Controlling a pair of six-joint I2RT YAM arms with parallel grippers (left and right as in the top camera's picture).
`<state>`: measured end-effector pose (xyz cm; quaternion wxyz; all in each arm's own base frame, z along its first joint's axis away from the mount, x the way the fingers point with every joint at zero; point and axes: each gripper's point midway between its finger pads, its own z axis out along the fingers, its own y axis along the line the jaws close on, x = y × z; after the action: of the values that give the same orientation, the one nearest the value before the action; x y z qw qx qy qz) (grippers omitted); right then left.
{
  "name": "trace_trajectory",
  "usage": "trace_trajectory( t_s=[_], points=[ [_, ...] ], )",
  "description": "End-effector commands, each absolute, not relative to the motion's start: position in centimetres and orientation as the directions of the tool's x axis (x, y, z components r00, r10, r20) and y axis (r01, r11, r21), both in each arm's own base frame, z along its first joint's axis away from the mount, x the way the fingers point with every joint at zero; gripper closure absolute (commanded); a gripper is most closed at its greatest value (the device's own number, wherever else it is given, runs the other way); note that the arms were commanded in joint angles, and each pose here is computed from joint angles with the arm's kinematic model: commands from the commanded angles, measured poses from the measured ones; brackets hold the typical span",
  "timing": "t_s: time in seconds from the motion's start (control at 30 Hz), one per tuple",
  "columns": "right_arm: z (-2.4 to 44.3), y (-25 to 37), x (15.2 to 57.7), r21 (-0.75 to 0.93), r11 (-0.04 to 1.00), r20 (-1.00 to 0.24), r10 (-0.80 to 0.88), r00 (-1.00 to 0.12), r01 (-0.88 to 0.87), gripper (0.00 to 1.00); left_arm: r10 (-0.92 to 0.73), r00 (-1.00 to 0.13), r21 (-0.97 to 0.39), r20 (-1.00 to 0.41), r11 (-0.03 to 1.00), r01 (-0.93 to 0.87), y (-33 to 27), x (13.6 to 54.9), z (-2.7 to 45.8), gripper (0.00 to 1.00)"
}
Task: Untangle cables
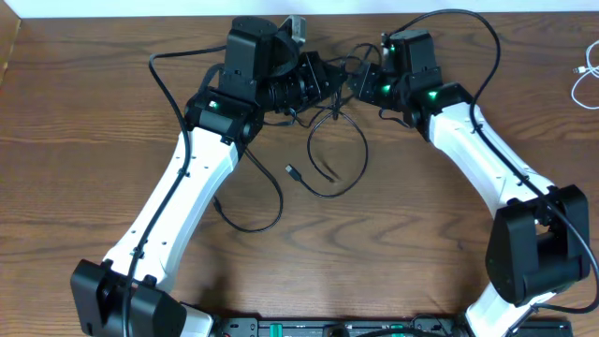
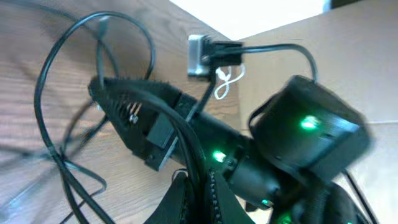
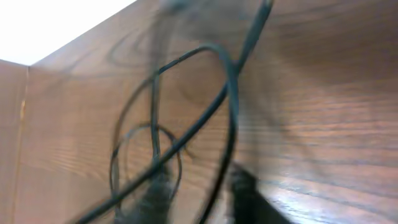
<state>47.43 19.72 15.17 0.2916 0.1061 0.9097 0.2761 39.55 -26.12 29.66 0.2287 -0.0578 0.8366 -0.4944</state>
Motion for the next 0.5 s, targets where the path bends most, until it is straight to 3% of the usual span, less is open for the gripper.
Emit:
trace_trajectory(
  t_s=[0.0,0.47],
  points=[
    [14.0,16.1,48.0,0.502,0.854,-0.468,0.402,-0.787,0.138,0.99,-0.31,-0.865,-0.864,-0.395,0.444,0.236,-24.6,39.5,33.2,0.92],
    [10.3,6.9,44.9,0.314,0.918,-0.359,0.351,-0.865,0.242,0.99,-0.584,-0.618,-0.835,-0.526,0.494,0.244,-9.0,40.7,41.2,0.93]
  ],
)
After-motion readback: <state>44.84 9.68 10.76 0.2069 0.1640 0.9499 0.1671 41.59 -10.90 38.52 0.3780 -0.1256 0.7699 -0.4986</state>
